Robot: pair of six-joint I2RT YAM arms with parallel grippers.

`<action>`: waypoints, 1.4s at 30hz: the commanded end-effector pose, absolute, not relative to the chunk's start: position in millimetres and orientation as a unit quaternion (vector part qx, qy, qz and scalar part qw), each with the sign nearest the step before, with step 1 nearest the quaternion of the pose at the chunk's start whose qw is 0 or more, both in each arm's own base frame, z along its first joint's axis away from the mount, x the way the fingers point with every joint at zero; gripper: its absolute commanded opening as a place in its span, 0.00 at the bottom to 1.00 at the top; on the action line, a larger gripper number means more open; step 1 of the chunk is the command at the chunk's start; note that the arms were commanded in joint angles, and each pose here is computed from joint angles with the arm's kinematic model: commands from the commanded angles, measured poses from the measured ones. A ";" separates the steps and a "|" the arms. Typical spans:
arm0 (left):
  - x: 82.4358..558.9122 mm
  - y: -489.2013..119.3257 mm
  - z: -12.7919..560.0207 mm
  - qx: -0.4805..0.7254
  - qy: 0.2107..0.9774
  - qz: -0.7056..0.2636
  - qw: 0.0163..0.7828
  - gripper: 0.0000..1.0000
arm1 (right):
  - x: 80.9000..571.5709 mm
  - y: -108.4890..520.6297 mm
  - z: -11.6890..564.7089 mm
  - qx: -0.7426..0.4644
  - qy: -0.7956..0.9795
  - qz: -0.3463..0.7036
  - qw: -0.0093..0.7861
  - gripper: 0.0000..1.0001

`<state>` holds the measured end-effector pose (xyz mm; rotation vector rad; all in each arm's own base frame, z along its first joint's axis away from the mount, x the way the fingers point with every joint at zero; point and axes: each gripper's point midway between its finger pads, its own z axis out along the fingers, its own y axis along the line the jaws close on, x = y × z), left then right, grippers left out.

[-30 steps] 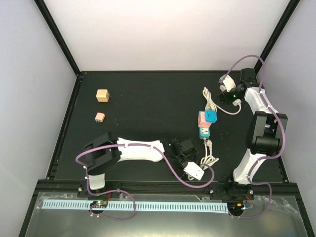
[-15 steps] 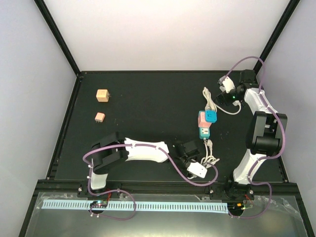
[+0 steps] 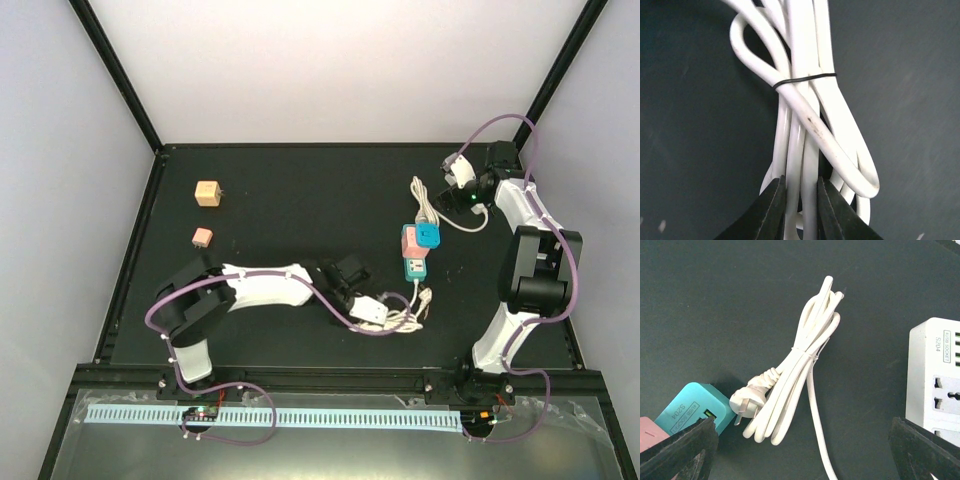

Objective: Pull the plug off the socket

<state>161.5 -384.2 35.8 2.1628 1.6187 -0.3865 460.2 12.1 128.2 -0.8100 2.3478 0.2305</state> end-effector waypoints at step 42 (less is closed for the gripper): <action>171.9 -98.2 15.2 0.760 0.644 -0.055 0.072 0.02 | 463.7 140.9 96.3 -0.374 0.862 0.225 0.257 0.70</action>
